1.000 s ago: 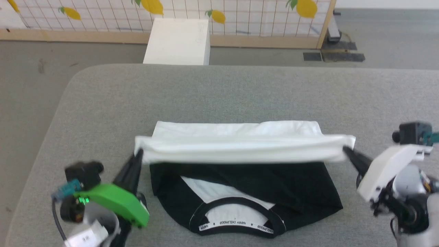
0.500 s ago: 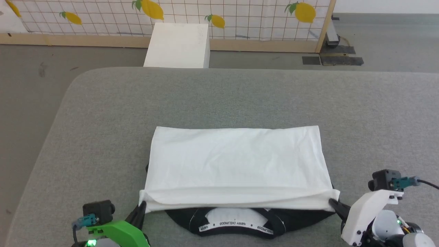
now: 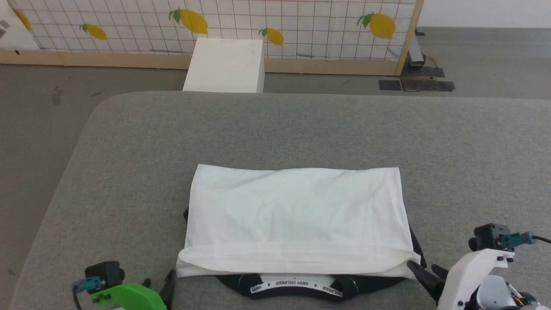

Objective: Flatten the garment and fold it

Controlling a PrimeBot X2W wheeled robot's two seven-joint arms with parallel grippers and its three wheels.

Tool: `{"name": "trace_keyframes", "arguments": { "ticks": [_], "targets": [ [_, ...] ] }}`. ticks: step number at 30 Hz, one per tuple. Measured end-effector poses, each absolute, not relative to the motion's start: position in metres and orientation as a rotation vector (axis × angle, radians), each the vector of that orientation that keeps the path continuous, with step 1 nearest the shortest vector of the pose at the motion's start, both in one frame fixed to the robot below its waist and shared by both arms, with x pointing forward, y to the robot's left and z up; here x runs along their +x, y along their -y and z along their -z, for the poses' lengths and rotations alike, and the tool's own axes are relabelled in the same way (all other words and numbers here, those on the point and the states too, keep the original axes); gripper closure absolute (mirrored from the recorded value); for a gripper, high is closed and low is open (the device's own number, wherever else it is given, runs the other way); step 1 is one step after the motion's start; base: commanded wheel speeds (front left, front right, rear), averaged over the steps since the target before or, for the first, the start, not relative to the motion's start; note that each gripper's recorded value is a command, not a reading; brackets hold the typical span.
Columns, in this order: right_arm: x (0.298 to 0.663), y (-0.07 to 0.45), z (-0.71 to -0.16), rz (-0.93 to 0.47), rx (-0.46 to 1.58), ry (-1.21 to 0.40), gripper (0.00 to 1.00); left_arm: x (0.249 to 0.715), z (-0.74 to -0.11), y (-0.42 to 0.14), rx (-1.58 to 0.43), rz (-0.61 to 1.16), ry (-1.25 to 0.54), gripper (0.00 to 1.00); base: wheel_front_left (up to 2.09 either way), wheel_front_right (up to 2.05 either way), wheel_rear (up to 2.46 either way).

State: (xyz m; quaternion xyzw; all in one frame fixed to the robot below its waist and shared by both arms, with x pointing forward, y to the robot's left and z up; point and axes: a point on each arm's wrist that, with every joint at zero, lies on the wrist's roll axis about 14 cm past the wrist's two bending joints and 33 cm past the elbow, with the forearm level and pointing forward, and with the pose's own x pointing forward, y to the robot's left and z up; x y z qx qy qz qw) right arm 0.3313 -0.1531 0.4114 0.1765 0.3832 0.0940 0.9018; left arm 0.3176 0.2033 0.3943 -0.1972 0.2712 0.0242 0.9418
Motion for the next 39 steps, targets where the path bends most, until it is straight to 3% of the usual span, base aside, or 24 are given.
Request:
{"name": "trace_keyframes", "arguments": {
  "ticks": [5,11,18,31,39],
  "targets": [
    [0.332,0.176,-0.438,-0.165,0.395,-0.735,0.0,0.312,-0.407,-0.239,-0.426,-0.164,-0.516,0.0,0.0,0.0,0.0],
    [0.351,0.197,-0.467,-0.143,0.369,-0.677,0.0,0.338,-0.479,-0.273,-0.339,-0.209,-0.203,0.0,0.0,0.0,0.0],
    [0.378,0.181,-0.456,-0.221,0.235,-0.81,0.0,0.367,-0.545,-0.261,-0.161,-0.132,0.13,0.0,0.0,0.0,0.0],
    [0.399,0.147,-0.384,-0.306,0.184,-1.064,0.0,0.387,-0.549,-0.241,-0.086,-0.089,0.199,0.0,0.0,0.0,0.0],
    [0.422,0.108,-0.376,-0.398,0.185,-1.036,0.0,0.387,-0.538,-0.251,-0.08,-0.127,0.18,0.0,0.0,0.0,0.0]
  ]
}}
